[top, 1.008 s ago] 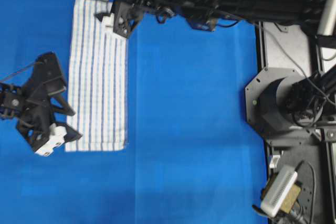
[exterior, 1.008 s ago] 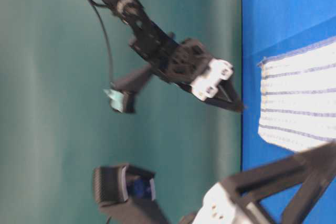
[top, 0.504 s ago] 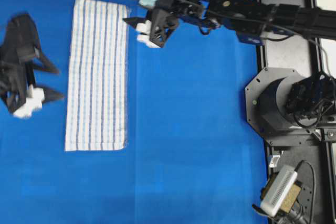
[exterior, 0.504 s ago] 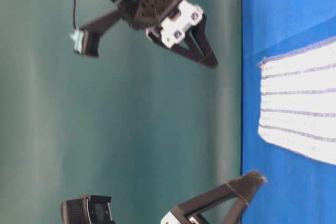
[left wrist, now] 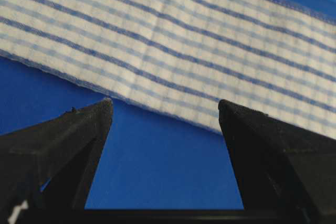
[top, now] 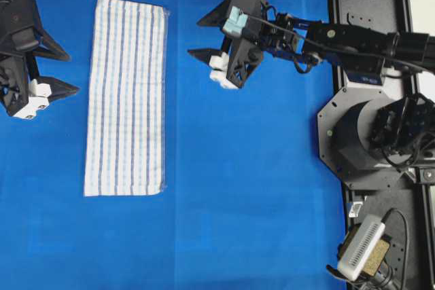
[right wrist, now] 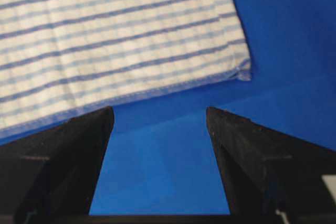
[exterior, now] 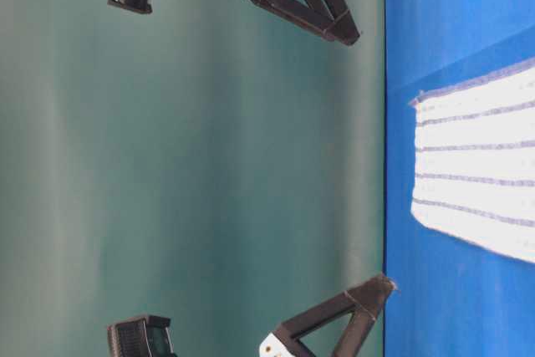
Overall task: Fold the blue towel.
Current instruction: 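Move both grippers to the top corners of the strip and grasp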
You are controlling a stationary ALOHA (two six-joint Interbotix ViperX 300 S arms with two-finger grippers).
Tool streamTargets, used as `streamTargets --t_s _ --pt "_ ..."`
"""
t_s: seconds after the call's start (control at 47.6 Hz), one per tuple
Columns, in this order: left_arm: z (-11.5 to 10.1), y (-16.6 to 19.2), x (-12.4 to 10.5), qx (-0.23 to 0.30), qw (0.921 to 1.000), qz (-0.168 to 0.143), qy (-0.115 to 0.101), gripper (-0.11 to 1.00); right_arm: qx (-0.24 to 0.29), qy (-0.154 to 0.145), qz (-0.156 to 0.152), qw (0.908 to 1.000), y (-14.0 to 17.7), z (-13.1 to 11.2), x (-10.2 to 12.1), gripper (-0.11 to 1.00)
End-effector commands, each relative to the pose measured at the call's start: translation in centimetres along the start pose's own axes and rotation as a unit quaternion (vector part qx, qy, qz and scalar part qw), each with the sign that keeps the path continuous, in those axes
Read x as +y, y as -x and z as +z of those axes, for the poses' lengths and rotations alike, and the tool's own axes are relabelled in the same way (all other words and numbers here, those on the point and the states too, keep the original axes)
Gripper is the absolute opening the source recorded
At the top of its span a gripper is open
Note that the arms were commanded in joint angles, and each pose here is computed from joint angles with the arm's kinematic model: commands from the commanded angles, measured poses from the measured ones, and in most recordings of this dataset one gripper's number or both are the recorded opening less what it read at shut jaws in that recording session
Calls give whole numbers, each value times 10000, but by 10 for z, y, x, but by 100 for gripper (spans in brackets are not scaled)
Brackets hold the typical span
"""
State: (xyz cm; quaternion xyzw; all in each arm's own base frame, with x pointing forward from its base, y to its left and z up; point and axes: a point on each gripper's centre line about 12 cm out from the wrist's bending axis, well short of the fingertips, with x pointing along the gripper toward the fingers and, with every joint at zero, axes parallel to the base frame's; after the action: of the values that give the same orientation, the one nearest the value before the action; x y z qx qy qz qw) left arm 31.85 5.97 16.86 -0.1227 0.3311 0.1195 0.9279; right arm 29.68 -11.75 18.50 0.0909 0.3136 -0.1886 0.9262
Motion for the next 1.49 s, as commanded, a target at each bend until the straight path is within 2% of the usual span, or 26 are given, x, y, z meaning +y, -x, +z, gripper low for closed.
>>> streamTargets --t_s 0.0,0.231,0.357,0.42,0.63,0.798,0.966,1.26,1.47 --pt "10 5 0 -216 9998 -15 -12 76 -174 -13 40 9998 5 9 3 85" --pt "12 5 2 -237 9997 12 -3 76 -197 -5 43 9998 3 11 3 85" --pt "20 2 14 -309 9994 153 63 76 -255 -54 -35 9997 -2 17 -4 85" --pt "25 -1 24 -366 9990 270 42 76 -299 -83 -120 9994 -9 21 -11 85" --pt "36 -21 69 -488 9954 779 -265 76 -260 -253 -396 9986 -40 28 -38 85" --pt "37 -42 108 -500 9916 1168 -244 76 -222 -373 -556 9975 -68 27 -57 85" --pt "34 -59 135 -510 9889 1390 -164 76 -210 -432 -606 9970 -90 20 -67 85" --pt "23 -88 150 -596 9872 1476 -118 76 -67 -495 -611 9969 -119 1 -72 85" --pt "12 -104 157 -473 9874 1509 -48 75 74 -552 -660 9963 -126 -9 -78 85"
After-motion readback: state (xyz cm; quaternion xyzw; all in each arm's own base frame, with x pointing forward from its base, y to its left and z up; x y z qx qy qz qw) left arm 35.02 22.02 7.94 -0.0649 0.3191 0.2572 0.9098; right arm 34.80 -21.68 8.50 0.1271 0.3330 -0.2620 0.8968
